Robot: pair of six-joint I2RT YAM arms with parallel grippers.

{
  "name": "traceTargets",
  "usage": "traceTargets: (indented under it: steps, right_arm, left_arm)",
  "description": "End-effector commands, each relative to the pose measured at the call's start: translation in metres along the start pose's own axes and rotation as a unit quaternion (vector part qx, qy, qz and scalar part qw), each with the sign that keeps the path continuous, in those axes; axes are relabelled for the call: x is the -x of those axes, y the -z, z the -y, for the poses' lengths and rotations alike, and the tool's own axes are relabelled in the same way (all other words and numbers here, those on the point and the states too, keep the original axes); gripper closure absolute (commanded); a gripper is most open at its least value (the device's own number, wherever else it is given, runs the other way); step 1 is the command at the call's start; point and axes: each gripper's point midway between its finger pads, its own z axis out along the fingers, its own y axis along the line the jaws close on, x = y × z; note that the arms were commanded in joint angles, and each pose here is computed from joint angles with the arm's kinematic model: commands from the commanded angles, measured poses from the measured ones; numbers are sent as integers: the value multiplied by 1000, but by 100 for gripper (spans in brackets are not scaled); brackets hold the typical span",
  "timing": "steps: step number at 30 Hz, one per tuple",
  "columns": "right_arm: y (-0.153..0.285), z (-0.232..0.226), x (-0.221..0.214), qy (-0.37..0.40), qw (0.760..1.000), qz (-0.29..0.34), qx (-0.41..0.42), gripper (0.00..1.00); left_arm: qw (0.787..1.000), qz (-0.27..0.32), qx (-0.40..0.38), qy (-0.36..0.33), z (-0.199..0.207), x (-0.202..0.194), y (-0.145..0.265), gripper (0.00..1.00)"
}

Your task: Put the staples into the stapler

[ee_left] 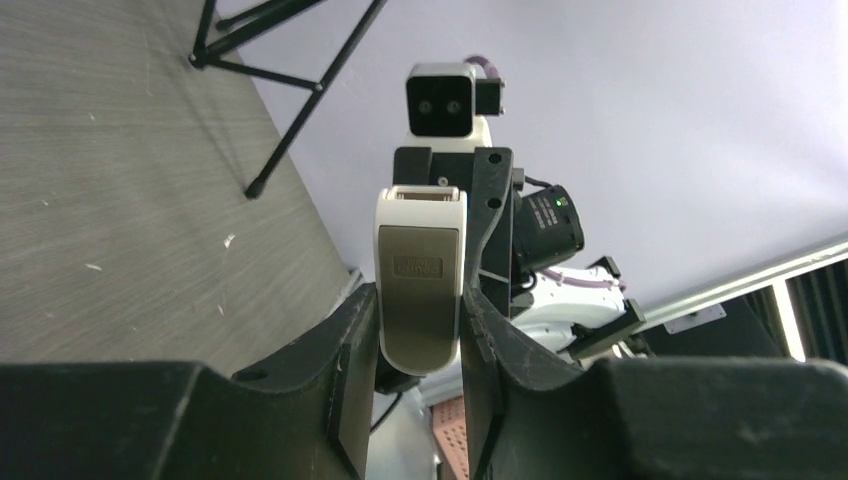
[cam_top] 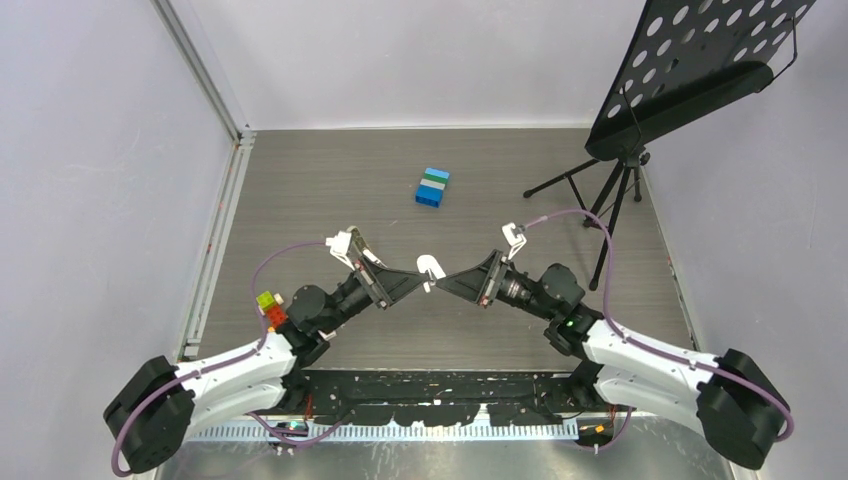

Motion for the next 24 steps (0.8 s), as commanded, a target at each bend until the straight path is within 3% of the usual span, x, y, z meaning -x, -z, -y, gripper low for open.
traceTargets:
  steps: [1,15,24]
  right_arm:
    - [10,-16,25,49,998,36,2,100]
    - [32,-13,42,111,990,41,-72,100]
    - [17,-17,45,120,990,21,-74,100]
  left_arm:
    - [999,-8,19,-38,-15,-2,12,100]
    - [988,-123,24,-94,-22,-32,24,100]
    - [971,-226,-22,-79,-10,-61,14,100]
